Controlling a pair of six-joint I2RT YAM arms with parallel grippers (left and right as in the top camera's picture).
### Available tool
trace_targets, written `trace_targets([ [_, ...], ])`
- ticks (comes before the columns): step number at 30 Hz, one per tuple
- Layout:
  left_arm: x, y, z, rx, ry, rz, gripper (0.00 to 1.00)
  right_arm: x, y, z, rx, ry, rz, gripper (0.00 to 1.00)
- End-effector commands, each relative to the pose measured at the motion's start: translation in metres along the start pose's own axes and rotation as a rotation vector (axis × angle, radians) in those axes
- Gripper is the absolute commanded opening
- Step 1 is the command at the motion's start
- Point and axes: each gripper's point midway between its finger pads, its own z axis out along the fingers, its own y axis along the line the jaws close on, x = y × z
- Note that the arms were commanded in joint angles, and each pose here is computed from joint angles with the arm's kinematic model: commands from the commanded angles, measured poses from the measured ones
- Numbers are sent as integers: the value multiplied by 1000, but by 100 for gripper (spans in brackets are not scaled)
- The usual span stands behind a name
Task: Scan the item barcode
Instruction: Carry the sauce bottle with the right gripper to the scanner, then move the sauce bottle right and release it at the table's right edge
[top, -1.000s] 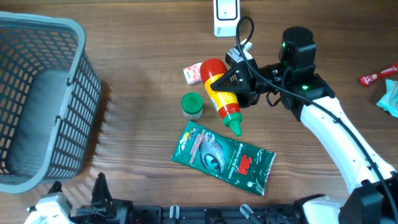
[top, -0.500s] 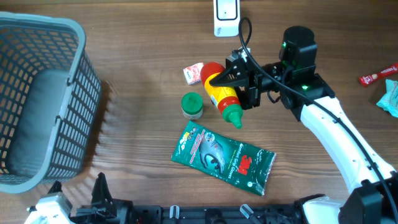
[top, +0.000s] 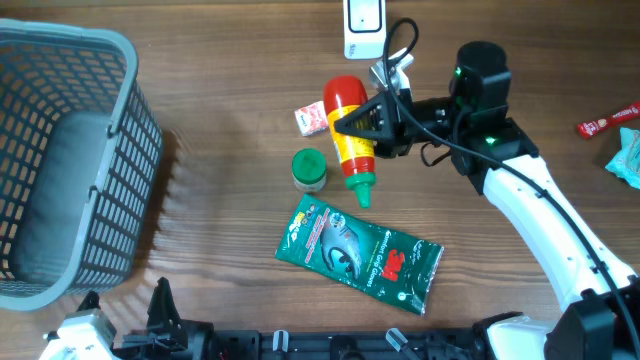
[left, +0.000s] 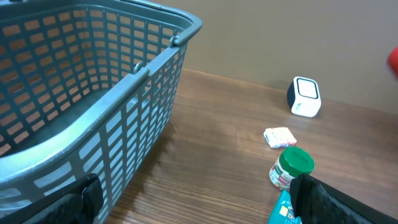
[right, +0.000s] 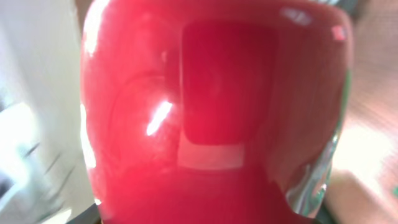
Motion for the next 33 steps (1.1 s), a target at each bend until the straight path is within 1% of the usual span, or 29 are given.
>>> trace_targets([
  [1,-1,3,-1,-16,-10,9,100,-37,-47,-14,285,-239,-211,26],
  [2,-2,3,-1,-16,-10,9,100,-42,-62,-20,364,-279,-204,26],
  [3,-2,3,-1,-16,-10,9,100,-52,-86,-35,518,-349,-217,26],
  [4,-2,3,-1,-16,-10,9,100,-61,-98,-46,607,-410,-208,26],
  [9,-2,3,-1,-16,-10,9,100,-85,-122,-83,813,-612,-158,26],
  [13,-2,3,-1,-16,-10,9,100,-102,-131,-82,812,-642,-184,27],
  [16,-1,3,-1,-16,-10,9,100,-122,-147,-77,816,-646,-182,28],
  [18,-1,3,-1,-16,-10,9,100,-142,-158,-74,833,-647,-175,28],
  [21,-2,3,-1,-16,-10,9,100,-186,-173,-67,851,-661,-175,29],
  [26,-2,3,-1,-16,-10,9,100,-247,-196,-61,878,-704,-189,29],
  [29,-2,3,-1,-16,-10,9,100,-276,-204,-60,886,-741,-209,29],
  [33,-2,3,-1,-16,-10,9,100,-301,-231,-66,915,-816,-185,27],
])
